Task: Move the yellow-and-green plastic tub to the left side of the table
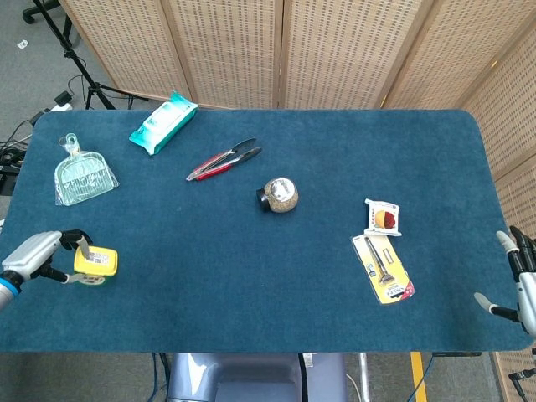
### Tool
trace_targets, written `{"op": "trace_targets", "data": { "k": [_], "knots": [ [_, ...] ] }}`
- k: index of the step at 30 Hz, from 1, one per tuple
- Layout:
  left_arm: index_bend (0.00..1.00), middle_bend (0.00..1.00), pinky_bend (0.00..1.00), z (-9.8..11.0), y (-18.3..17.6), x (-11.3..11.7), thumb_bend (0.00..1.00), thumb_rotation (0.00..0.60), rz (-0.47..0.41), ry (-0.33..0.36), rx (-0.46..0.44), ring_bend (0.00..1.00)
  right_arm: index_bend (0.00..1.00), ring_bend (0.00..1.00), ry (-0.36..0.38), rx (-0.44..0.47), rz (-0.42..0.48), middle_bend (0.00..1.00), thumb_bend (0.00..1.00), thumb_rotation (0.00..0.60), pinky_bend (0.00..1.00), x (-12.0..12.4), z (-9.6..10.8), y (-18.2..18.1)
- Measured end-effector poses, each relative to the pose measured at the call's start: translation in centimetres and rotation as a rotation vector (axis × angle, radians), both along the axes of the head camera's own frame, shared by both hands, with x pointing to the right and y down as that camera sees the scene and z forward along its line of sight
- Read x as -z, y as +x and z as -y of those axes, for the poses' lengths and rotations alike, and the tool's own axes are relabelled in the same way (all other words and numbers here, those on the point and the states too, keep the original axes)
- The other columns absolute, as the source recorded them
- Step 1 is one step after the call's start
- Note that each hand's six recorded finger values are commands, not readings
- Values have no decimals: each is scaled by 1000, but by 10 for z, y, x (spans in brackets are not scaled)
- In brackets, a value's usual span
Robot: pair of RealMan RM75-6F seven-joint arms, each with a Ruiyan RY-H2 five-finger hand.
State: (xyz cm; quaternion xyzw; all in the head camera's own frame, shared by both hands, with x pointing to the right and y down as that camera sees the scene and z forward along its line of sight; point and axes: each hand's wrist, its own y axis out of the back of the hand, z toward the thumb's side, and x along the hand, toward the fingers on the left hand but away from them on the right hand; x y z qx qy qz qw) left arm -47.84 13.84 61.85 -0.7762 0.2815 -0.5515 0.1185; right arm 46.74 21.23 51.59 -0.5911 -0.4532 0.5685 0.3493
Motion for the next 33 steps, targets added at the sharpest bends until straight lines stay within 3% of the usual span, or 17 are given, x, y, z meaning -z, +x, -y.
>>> {"op": "trace_targets", "data": {
  "k": [4,5,7,9,11,19,24,29,33],
  "knots": [
    [558,367,374,8,2,-14,410,600,15,-112,47,394,0,0,-3,-2,1,0,0,600,0,-1,1,1],
    [539,310,372,10,0,-19,396,600,31,-130,55,349,0,0,-3,-2,1,0,0,600,0,0,1,1],
    [390,127,291,13,-6,-27,341,600,75,-153,68,167,0,0,-1,-5,1,0,0,600,0,0,1,1],
    [125,1,116,16,-11,-33,270,600,106,-147,70,8,0,0,-3,-5,1,0,0,600,0,-1,1,2],
    [10,0,20,21,-14,-38,244,600,132,-121,74,0,0,0,-6,-4,2,0,0,600,0,-1,1,1],
    [0,0,0,44,-26,-36,163,600,145,81,144,0,0,0,-4,-2,4,0,0,600,0,-1,0,0],
    [0,0,0,45,-35,-21,112,600,112,159,180,0,0,0,-3,-4,7,0,0,600,0,0,0,1],
    [0,0,0,31,-44,-2,102,600,107,203,151,0,0,0,-2,-3,12,0,0,600,0,0,0,0],
    [0,0,0,3,-44,-1,101,600,122,194,96,0,0,0,1,-4,17,0,0,600,0,2,0,1]
  ]
}}
